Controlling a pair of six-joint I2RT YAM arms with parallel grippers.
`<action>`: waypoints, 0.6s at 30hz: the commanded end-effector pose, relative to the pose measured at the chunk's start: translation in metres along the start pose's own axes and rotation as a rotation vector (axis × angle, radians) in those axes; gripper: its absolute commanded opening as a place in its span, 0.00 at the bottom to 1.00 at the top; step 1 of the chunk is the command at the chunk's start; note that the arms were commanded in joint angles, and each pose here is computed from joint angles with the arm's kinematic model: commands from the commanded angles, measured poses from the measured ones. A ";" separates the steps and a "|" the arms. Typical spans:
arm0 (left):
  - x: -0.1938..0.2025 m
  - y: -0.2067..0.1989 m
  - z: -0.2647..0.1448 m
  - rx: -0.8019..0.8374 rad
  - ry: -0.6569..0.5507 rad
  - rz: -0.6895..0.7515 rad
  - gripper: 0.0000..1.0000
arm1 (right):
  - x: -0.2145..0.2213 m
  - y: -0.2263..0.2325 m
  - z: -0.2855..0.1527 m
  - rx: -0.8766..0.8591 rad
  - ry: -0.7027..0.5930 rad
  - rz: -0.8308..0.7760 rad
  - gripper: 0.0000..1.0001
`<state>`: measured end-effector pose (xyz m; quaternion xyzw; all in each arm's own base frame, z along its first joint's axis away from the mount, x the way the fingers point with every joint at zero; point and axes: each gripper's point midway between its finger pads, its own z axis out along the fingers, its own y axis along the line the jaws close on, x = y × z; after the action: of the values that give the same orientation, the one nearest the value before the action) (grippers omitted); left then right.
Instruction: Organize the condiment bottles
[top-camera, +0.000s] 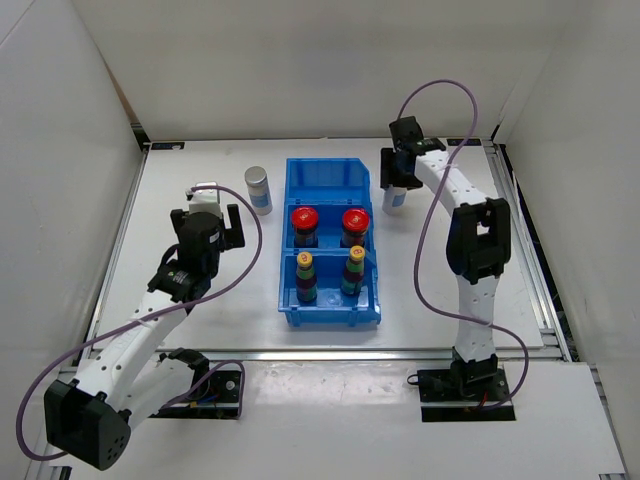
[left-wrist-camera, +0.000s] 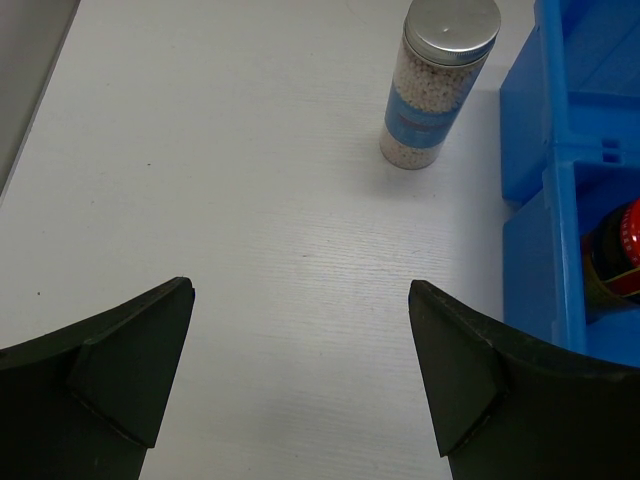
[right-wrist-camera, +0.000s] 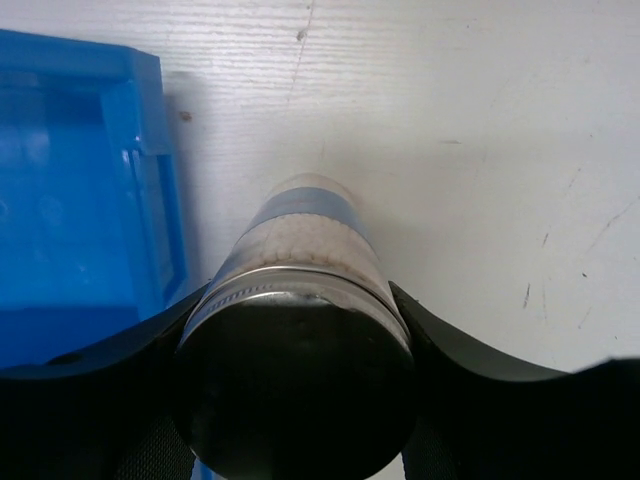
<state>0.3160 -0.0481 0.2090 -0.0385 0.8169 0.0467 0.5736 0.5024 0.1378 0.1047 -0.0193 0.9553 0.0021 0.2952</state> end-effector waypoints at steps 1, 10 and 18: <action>-0.005 0.001 -0.001 -0.008 -0.023 -0.007 0.99 | -0.045 -0.009 -0.046 0.016 -0.178 0.025 0.39; -0.005 0.001 -0.001 -0.008 -0.023 -0.007 0.99 | -0.077 0.016 -0.112 -0.043 -0.345 -0.039 0.15; -0.005 -0.001 -0.001 0.002 -0.022 -0.007 0.99 | -0.098 0.082 -0.137 -0.207 -0.421 -0.162 0.15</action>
<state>0.3161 -0.0481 0.2091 -0.0384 0.8168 0.0465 0.5737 0.4879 0.1928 0.2237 -0.0979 0.9014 0.0392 0.4199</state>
